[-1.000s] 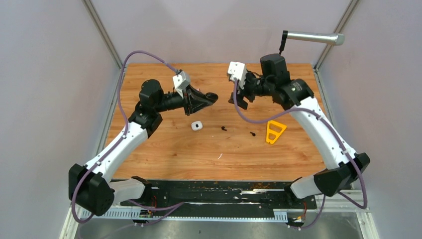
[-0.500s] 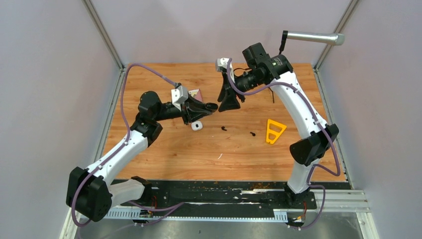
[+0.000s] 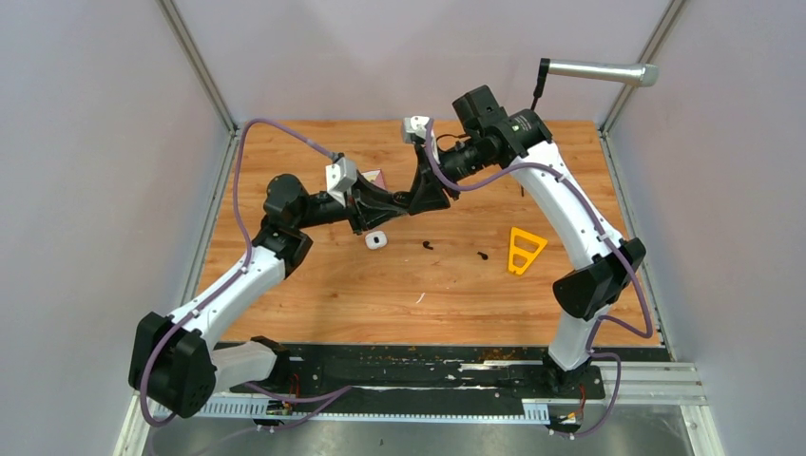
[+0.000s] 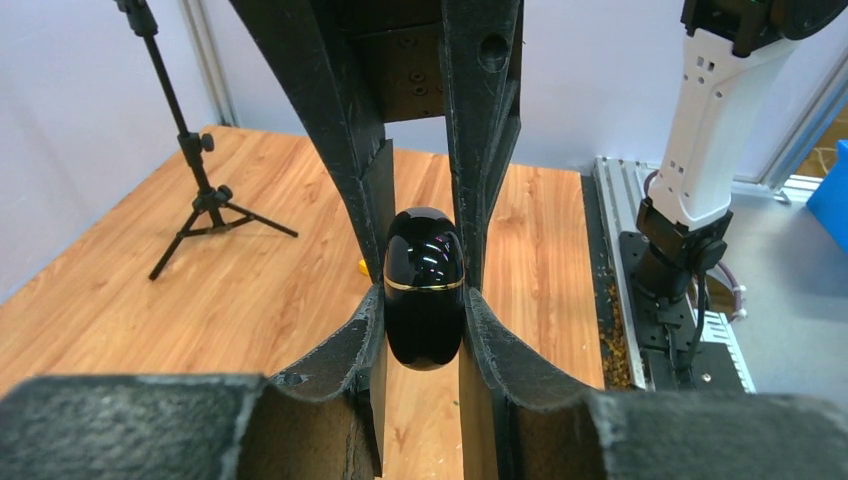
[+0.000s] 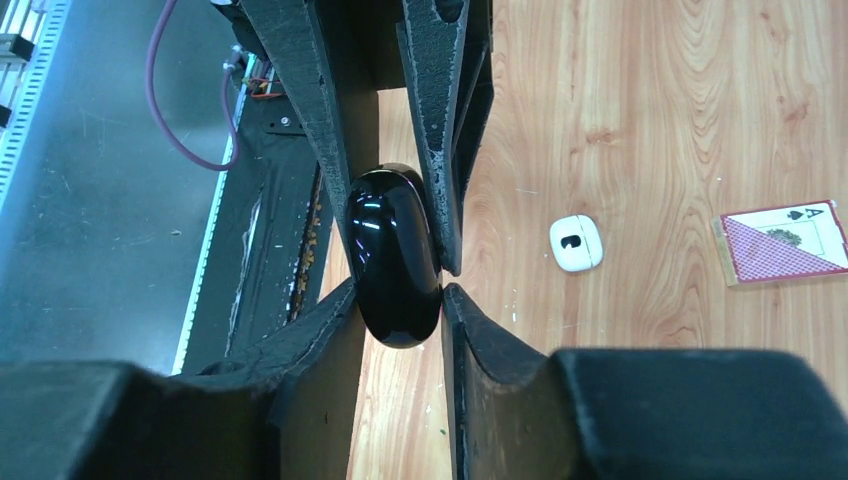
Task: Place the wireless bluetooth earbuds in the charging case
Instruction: Pick up the charging case at the center of the board.
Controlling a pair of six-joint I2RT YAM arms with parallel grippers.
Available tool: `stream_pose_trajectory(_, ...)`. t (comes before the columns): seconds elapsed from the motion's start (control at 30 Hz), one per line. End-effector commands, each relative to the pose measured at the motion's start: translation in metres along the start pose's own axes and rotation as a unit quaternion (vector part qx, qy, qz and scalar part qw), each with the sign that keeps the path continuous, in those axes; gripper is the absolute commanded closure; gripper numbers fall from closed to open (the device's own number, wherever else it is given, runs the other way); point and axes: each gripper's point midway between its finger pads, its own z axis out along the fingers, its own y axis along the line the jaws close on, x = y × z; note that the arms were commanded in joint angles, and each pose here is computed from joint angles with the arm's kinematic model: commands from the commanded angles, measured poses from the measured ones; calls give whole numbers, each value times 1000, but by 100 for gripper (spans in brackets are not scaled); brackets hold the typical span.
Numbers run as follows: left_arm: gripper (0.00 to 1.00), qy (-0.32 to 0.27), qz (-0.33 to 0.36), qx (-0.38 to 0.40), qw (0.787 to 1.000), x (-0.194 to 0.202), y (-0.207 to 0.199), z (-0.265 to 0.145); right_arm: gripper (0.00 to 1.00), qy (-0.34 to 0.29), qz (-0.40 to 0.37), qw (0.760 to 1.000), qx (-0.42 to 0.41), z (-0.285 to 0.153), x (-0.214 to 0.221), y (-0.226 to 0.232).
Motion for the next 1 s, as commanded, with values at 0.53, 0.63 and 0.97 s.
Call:
stream_pose_trajectory(0.53,50,104,29,-10,994,31,10,-10,100,92,-73,990,81,-23,11,4)
stream_pose_trajectory(0.63,49,96,56,3,994,31,5,-11,100,107,-64,988,96,-24,14,1)
stream_pose_trajectory(0.97,48,82,53,9,995,31,2,-5,100,135,-48,981,130,-18,12,-15)
